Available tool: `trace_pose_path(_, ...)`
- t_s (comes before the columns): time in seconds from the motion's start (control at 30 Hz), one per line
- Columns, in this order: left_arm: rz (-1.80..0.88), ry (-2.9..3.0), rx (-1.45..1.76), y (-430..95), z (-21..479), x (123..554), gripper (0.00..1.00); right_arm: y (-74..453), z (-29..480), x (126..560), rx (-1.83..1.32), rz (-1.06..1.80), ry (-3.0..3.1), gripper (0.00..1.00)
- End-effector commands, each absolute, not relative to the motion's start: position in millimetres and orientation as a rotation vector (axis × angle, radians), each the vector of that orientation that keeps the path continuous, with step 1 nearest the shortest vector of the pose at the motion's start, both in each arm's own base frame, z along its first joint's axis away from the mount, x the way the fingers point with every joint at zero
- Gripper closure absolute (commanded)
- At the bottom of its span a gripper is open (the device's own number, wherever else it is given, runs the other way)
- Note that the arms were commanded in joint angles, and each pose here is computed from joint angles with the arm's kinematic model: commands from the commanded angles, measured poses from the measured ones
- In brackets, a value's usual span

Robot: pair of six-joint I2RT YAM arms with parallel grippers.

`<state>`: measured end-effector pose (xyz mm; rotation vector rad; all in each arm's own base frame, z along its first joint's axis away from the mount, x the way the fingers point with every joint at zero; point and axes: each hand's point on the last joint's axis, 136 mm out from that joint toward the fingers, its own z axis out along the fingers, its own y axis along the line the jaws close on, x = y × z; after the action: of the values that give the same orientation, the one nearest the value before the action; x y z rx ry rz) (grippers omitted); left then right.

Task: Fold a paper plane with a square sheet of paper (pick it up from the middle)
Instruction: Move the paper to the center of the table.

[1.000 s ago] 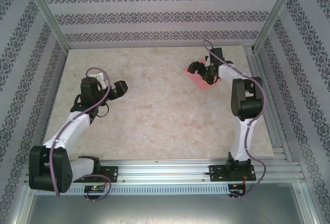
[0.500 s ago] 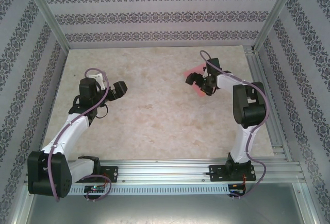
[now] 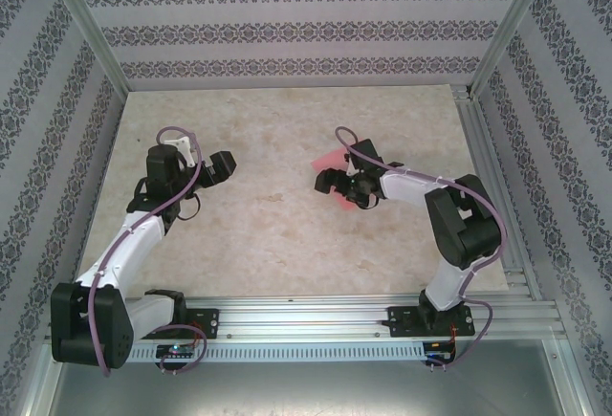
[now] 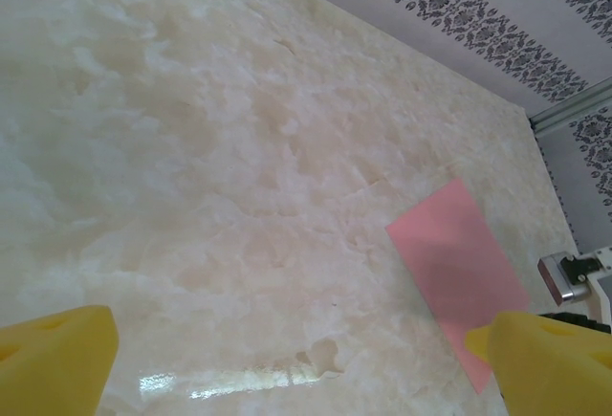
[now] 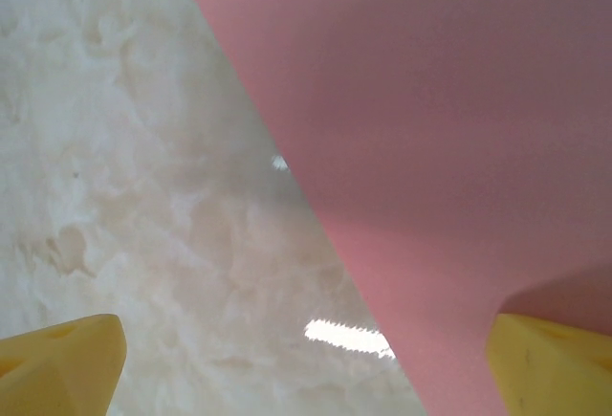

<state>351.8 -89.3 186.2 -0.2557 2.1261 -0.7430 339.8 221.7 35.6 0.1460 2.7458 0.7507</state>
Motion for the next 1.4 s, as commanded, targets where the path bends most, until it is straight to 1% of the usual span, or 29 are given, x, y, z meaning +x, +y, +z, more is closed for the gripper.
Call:
trace_pose_path(0.0,-0.781,2.122,-0.249,-94,190,344,0.0,228,21,300,0.151,0.734,2.84,0.02)
trace_pose_path(0.13,-0.793,2.113,-0.238,-96,193,343,0.0,244,37,281,0.063,0.755,2.838,0.02)
trace_pose_path(0.2,-0.799,2.11,-0.237,-97,194,344,0.0,253,54,278,0.004,0.788,2.81,0.02)
trace_pose_path(0.27,-0.812,2.103,-0.234,-98,197,345,0.0,254,77,284,-0.042,0.766,2.764,0.02)
trace_pose_path(0.33,-0.823,2.1,-0.231,-99,198,345,0.0,241,94,297,-0.071,0.638,2.719,0.02)
trace_pose_path(0.47,-0.854,2.101,-0.227,-104,198,343,0.0,199,120,332,-0.126,0.267,2.642,0.02)
trace_pose_path(0.5,-0.862,2.097,-0.223,-105,199,342,0.01,191,119,339,-0.133,0.222,2.637,0.02)
trace_pose_path(0.57,-0.869,2.097,-0.22,-107,197,341,0.0,182,112,355,-0.096,0.261,2.674,0.02)
trace_pose_path(0.63,-0.874,2.096,-0.222,-108,196,341,0.0,184,105,362,-0.059,0.356,2.732,0.02)
trace_pose_path(0.77,-0.875,2.105,-0.22,-109,192,339,0.0,197,84,363,-0.047,0.427,2.78,0.02)
trace_pose_path(1.13,-0.9,2.138,-0.217,-113,182,329,0.0,229,32,312,-0.039,0.489,2.88,0.02)
trace_pose_path(1.37,-0.901,2.147,-0.216,-114,181,325,0.0,248,26,287,0.014,0.505,2.876,0.02)
